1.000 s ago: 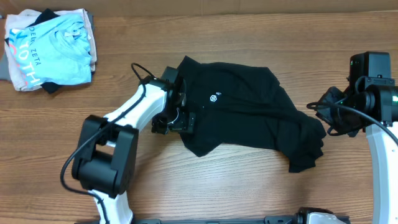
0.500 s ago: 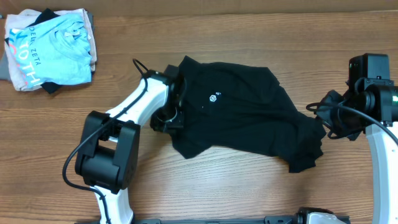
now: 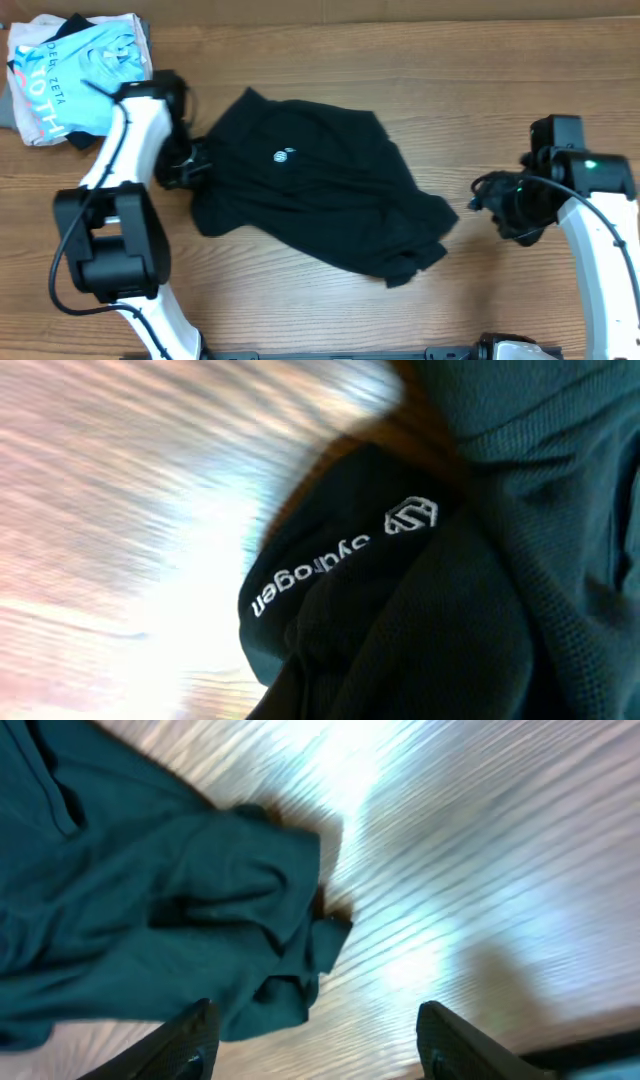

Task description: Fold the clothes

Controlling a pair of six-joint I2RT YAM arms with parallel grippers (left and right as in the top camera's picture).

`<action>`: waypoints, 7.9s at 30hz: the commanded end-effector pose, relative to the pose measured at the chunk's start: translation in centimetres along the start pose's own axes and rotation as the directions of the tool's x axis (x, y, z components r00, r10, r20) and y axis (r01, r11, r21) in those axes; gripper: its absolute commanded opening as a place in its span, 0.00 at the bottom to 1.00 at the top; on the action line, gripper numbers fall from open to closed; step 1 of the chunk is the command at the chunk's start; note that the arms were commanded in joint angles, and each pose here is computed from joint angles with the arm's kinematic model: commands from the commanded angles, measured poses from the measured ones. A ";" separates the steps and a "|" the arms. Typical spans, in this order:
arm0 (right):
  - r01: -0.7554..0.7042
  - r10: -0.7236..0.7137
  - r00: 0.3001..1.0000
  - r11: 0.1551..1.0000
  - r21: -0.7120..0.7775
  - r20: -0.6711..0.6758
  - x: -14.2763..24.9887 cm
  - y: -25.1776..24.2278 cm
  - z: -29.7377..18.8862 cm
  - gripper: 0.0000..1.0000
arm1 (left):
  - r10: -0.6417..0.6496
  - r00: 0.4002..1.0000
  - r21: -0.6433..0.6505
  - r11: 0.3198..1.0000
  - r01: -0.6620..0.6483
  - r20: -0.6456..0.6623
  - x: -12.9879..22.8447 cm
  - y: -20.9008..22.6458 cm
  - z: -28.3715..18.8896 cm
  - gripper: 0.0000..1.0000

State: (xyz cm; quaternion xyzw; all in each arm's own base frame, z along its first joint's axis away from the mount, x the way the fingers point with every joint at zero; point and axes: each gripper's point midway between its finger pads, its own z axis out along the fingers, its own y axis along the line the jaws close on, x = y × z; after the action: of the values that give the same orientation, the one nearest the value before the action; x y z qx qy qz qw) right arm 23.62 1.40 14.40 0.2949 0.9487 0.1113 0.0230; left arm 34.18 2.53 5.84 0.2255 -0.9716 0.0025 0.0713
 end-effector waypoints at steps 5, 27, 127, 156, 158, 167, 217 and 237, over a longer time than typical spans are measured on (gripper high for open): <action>0.059 -0.078 0.990 0.984 -0.167 -0.114 2.6 1.6 4.4 0.66 | -0.084 0.996 0.001 0.996 0.084 0.010 -1.3 2.1 -0.2 0.04; 0.017 -0.021 0.982 1.000 -0.023 -0.185 0.8 1.4 15.3 0.70 | -0.076 0.997 0.000 0.997 0.076 -0.007 -0.8 2.1 -0.2 0.11; 0.010 -0.013 0.997 0.999 0.049 0.072 -8.5 -1.8 13.4 0.53 | 0.320 0.941 0.220 0.931 -0.291 -0.111 8.1 -10.7 5.1 0.59; 0.001 -0.002 1.000 0.998 0.058 0.010 -7.1 -2.1 13.4 0.51 | 0.323 0.943 0.228 0.927 -0.298 -0.080 7.4 -11.1 5.1 0.61; 0.003 -0.004 1.000 0.999 0.041 0.017 -7.3 -1.8 13.4 0.52 | 0.324 0.943 0.230 0.926 -0.300 -0.072 7.3 -11.2 5.1 0.61; 0.016 -0.017 0.997 1.000 0.012 0.071 -8.5 -1.2 13.6 0.49 | 0.325 0.943 0.230 0.925 -0.301 -0.070 7.2 -11.3 5.1 0.61; -0.011 0.004 1.000 0.971 0.238 0.030 -9.5 -1.7 2.8 0.83 | 0.179 0.983 0.093 0.979 -0.181 0.036 8.2 -4.4 -3.4 0.12; 0.303 -0.309 0.951 0.934 -0.191 -0.004 -7.0 3.1 10.9 0.85 | 0.176 0.984 0.093 0.980 -0.178 0.037 8.1 -4.2 -1.2 0.22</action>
State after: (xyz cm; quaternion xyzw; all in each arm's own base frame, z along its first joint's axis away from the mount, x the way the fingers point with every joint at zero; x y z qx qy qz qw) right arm 32.39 0.73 4.43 0.1804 0.9696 0.1597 0.0430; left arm 29.09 -4.78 8.29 0.1406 -0.9873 0.0581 0.0447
